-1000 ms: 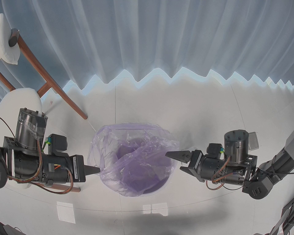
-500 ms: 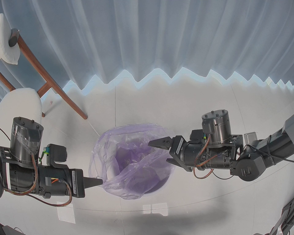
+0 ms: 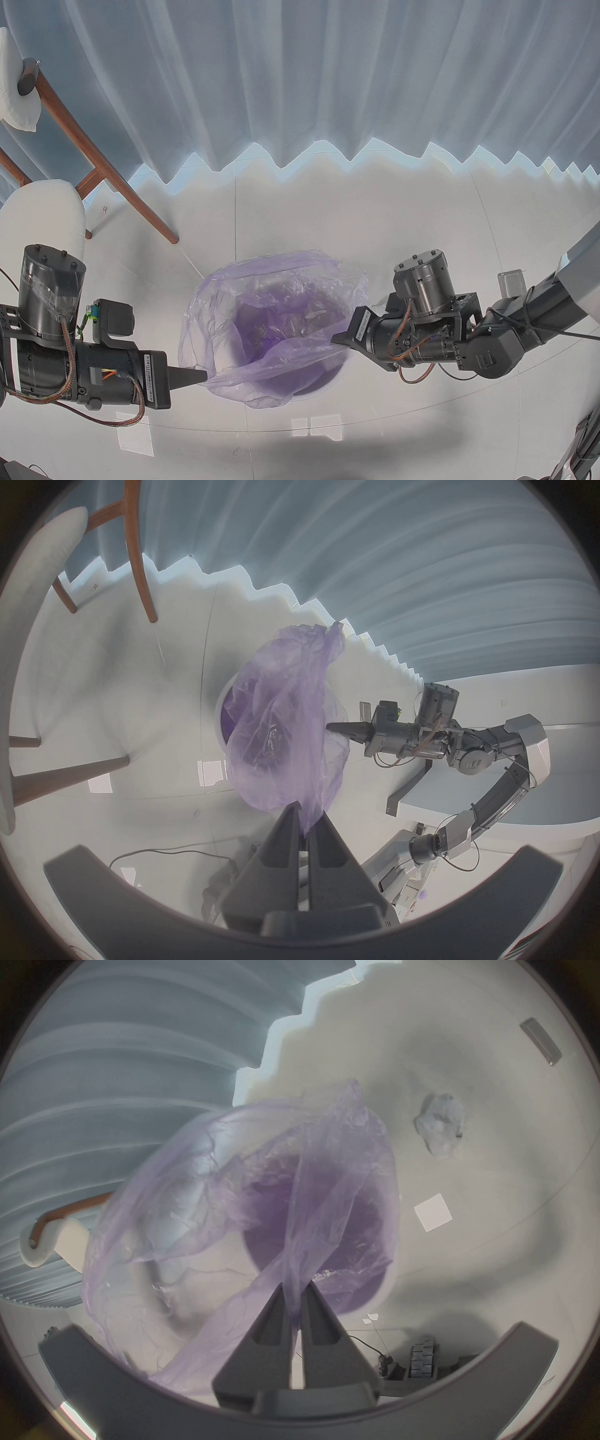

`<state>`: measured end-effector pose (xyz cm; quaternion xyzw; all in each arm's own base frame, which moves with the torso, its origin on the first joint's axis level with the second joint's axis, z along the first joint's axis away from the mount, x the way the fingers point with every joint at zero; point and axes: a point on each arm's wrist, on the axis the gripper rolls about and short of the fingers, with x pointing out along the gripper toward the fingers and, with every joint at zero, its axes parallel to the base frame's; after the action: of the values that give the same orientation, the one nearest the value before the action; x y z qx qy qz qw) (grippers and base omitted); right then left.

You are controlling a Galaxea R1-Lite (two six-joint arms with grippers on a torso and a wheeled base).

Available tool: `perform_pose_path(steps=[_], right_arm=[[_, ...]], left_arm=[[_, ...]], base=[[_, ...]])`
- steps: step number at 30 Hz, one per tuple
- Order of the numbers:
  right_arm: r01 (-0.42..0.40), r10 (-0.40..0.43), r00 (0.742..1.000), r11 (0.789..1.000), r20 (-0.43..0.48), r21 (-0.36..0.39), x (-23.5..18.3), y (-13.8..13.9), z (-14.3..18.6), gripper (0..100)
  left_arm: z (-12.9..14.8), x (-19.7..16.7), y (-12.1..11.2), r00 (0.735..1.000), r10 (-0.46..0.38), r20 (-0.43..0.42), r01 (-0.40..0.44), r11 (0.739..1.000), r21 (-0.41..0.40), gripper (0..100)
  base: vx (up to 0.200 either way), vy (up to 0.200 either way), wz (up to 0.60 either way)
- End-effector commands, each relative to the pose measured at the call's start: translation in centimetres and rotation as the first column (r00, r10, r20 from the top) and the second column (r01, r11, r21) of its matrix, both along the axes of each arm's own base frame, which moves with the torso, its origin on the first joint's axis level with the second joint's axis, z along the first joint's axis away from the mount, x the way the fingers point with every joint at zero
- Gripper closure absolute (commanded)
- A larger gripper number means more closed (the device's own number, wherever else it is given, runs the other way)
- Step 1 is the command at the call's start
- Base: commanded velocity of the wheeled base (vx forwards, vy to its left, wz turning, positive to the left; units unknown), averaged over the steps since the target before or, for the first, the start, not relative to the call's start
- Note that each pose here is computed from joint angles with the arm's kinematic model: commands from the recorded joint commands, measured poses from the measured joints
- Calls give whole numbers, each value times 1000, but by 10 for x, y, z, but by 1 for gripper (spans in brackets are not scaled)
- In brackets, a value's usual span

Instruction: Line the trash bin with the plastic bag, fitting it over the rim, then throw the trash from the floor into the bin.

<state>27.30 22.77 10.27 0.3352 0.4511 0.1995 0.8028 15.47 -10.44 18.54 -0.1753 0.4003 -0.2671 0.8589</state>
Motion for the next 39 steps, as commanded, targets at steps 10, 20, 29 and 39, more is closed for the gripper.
perform_pose_path(steps=[10,20,29,39], right_arm=[[-23,8,992,993,-125,-116,-46,-36,-30,100],[-97,75,988,982,-138,-162,-42,-17,-68,100],[-143,111,985,954,-132,-264,-42,-10,-99,100],[-113,78,991,925,-111,-364,-38,-12,-128,100]], left_arm=[[-50,25,-3,986,30,-166,-4,988,156,100],[-120,79,12,954,124,-274,-43,958,282,100],[-170,92,5,934,147,-326,-28,939,343,100],[-197,97,5,928,159,-338,-10,916,401,100]], base=[[0,0,0],[0,0,0],[0,0,0],[0,0,0]])
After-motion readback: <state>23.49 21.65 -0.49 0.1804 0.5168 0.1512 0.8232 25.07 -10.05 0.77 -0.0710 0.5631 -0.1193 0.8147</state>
